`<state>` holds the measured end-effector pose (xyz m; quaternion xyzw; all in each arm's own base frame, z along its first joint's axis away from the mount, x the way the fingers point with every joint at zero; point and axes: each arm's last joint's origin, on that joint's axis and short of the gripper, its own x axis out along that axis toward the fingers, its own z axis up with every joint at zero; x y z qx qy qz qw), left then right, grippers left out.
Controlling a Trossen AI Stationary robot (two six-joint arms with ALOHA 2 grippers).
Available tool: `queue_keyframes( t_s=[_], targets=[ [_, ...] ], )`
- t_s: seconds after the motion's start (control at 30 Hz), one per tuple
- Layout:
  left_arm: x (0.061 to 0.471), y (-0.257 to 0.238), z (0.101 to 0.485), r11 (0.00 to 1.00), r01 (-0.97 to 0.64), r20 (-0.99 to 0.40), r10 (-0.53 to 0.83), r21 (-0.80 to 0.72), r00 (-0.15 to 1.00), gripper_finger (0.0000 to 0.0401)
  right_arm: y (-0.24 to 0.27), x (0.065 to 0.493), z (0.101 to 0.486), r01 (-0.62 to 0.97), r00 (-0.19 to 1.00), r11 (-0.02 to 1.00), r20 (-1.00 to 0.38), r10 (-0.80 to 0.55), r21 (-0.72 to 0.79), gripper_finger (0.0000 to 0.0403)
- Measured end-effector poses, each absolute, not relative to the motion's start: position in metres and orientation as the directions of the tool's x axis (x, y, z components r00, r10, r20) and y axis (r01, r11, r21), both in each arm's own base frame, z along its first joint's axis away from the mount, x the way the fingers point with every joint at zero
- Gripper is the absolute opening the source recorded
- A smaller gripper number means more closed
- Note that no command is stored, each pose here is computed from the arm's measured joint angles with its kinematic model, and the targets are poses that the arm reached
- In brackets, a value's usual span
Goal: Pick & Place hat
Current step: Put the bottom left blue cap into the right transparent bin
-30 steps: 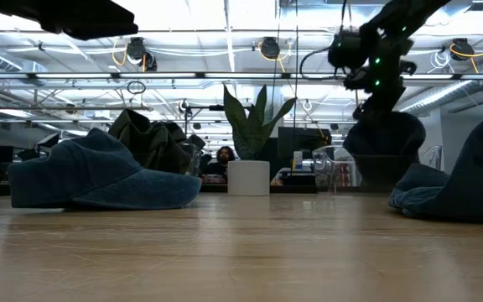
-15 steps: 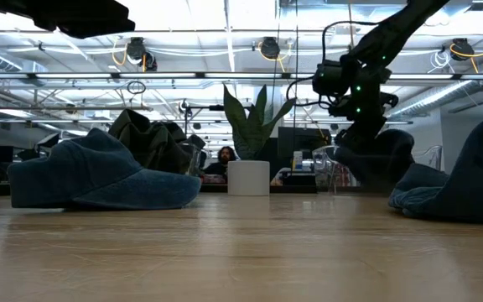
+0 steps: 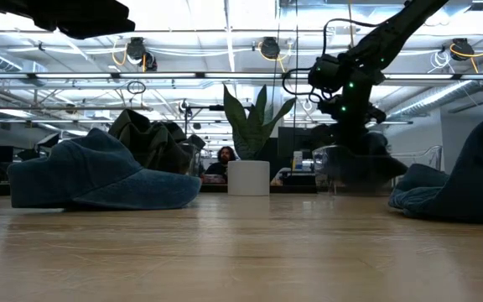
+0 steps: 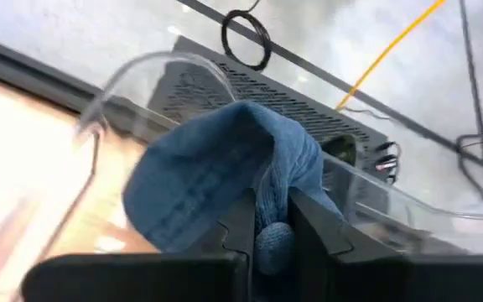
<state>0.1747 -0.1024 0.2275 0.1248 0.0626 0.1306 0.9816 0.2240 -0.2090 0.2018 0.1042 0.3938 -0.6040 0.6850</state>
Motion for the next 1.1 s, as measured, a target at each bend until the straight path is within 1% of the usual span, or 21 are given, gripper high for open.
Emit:
queue_keyframes(
  t_s=[0.13, 0.27, 0.4, 0.63, 0.9, 1.0, 1.1],
  targets=[
    [0.175, -0.102, 0.228, 0.934, -0.24, -0.09, 0.272, 0.266, 0.958, 0.0324, -0.21, 0.227, 0.203, 0.929, 0.022, 0.265, -0.677, -0.736, -0.258, 0.0061],
    [0.175, -0.102, 0.227, 0.934, -0.24, -0.091, 0.272, 0.266, 0.958, 0.0324, -0.211, 0.231, 0.204, 0.924, 0.107, 0.329, -0.69, -0.716, -0.198, 0.0088],
    [0.175, -0.102, 0.228, 0.935, -0.241, -0.09, 0.272, 0.26, 0.958, 0.0324, -0.21, 0.233, 0.207, 0.906, 0.169, 0.389, -0.698, -0.696, -0.169, 0.0106],
    [0.175, -0.103, 0.227, 0.936, -0.233, -0.091, 0.265, 0.264, 0.96, 0.0324, -0.205, 0.228, 0.223, 0.894, 0.199, 0.413, -0.668, -0.717, -0.177, 0.0142],
    [0.175, -0.103, 0.227, 0.938, -0.224, -0.092, 0.255, 0.265, 0.962, 0.0324, -0.19, 0.21, 0.26, 0.901, 0.25, 0.41, -0.607, -0.755, -0.139, 0.018],
    [0.175, -0.103, 0.227, 0.938, -0.223, -0.092, 0.255, 0.266, 0.962, 0.0324, -0.181, 0.199, 0.27, 0.912, 0.237, 0.391, -0.614, -0.753, -0.127, 0.0181],
    [0.175, -0.103, 0.227, 0.937, -0.223, -0.092, 0.255, 0.267, 0.963, 0.0324, -0.174, 0.189, 0.27, 0.927, 0.169, 0.346, -0.658, -0.734, -0.147, 0.017]
  ],
)
